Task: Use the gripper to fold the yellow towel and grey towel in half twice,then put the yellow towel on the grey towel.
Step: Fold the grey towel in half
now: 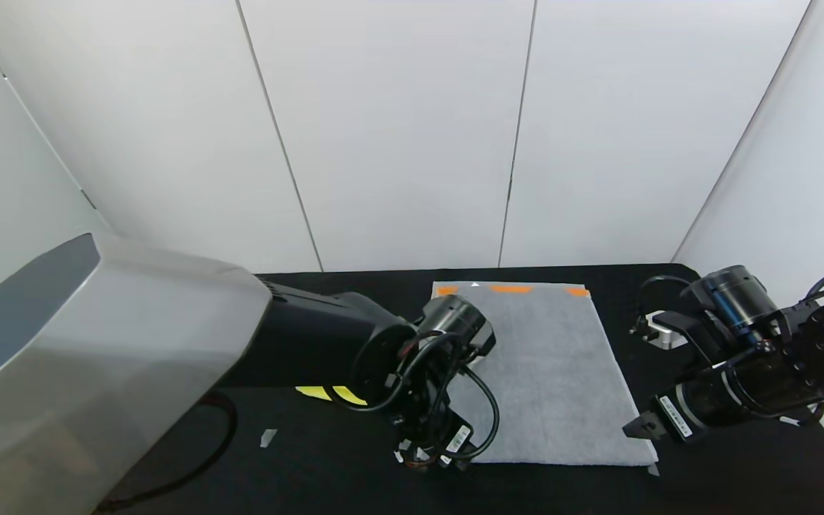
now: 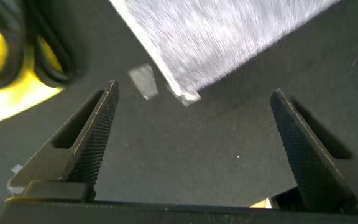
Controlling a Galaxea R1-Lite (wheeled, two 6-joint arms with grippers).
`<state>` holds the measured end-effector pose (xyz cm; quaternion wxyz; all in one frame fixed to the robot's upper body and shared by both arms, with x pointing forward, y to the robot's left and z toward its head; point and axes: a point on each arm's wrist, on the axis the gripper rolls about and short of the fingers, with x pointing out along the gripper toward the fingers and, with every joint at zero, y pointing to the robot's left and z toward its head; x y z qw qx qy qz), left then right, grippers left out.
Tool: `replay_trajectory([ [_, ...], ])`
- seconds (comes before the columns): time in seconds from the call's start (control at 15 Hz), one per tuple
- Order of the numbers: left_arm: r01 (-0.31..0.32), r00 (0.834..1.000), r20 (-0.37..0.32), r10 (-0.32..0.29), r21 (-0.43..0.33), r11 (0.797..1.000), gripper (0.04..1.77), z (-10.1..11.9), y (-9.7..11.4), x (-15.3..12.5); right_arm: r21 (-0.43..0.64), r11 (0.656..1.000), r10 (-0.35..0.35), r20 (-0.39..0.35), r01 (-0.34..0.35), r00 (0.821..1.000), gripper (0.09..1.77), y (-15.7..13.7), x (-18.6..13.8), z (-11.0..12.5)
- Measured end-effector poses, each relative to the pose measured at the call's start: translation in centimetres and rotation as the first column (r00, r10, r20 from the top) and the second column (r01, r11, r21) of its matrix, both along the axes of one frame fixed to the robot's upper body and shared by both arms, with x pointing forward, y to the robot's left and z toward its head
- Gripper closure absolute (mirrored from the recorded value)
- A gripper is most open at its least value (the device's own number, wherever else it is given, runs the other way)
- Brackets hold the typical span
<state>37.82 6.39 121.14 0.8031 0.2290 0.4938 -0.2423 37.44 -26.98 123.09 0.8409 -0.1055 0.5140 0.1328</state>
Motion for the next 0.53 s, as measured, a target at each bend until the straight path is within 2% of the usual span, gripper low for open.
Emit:
replay_trajectory([
  [0.53,0.01,0.999,-0.049,-0.007,0.067,0.998,0.09,-3.0,-0.5,-0.2,-0.009,1.0,0.005,-0.032,-0.005,0.999,0.15,0.2,0.0,-0.9],
])
